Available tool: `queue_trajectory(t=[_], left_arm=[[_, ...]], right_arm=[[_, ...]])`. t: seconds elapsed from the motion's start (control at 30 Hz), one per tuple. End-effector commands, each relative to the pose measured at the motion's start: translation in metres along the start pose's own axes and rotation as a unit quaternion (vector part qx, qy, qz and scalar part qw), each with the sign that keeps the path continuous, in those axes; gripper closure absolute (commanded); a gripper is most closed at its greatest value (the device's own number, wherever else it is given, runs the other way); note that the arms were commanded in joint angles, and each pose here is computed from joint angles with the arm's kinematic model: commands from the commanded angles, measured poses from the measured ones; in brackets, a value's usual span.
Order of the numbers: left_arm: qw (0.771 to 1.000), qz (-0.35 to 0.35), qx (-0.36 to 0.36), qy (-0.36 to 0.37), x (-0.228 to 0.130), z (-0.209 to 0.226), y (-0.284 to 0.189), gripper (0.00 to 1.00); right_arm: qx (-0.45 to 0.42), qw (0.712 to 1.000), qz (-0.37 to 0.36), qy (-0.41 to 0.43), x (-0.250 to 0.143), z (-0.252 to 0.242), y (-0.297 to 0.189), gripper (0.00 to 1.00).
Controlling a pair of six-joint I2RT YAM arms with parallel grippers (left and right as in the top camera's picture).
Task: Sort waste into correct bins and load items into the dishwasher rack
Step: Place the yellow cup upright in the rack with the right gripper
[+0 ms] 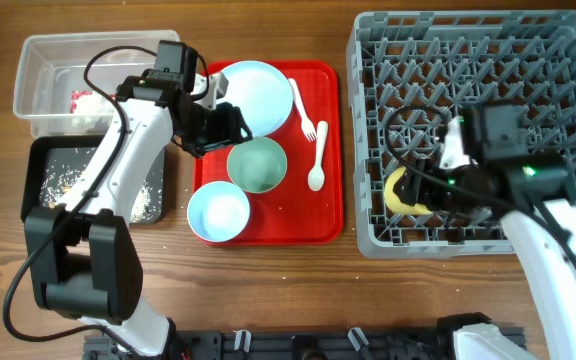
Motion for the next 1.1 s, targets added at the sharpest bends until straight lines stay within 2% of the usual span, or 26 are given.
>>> queue_trajectory(t=[0.0,0.27,0.33,0.47,0.53,0.7,0.9,1.07], left_arm=[[0.999,-0.012,0.051,0.002,0.003,0.008,-0.010,0.42],[0.999,-0.012,0.052,0.002,0.003,0.008,-0.010,0.42],[0.999,-0.011,0.052,0.002,0.003,0.008,-0.010,0.42],[0.999,-0.011,0.052,0.002,0.003,0.008,-0.010,0.41],[0.999,-0.011,0.052,0.002,0.003,0.008,-0.010,0.41],[0.999,-0.013,0.052,0.003,0.003,0.008,-0.011,0.41],[0.998,-0.036,0.052,0.011,0.009,0.001,-0.028,0.41],[0.994,-0.074,0.083,0.013,0.013,0.000,-0.060,0.39]], right_arm=[[-0.070,0.997,0.021,-0.002,0.008,-0.001,0.024,0.47],[-0.137,0.987,0.088,-0.004,0.009,0.001,0.073,0.46],[-0.146,0.984,0.099,-0.007,0.008,0.001,0.080,0.42],[-0.150,0.983,0.105,-0.007,0.009,0.001,0.085,0.21],[-0.148,0.984,0.102,-0.007,0.009,0.002,0.084,0.18],[-0.124,0.989,0.076,-0.011,0.022,0.017,0.072,0.18],[-0.060,0.997,0.004,-0.045,0.049,0.056,0.017,0.20],[0.055,0.994,-0.018,-0.089,0.056,0.100,-0.011,0.26]])
Point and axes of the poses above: each gripper's point midway between its finger pads, its own y axis out along the fingers, its own z axis along the line the jaws close on, x = y × z, the point moved 6 cm from there along -y, back along the fingers, and after that the axes turned 14 degrees about y, right-handed, at the moved point
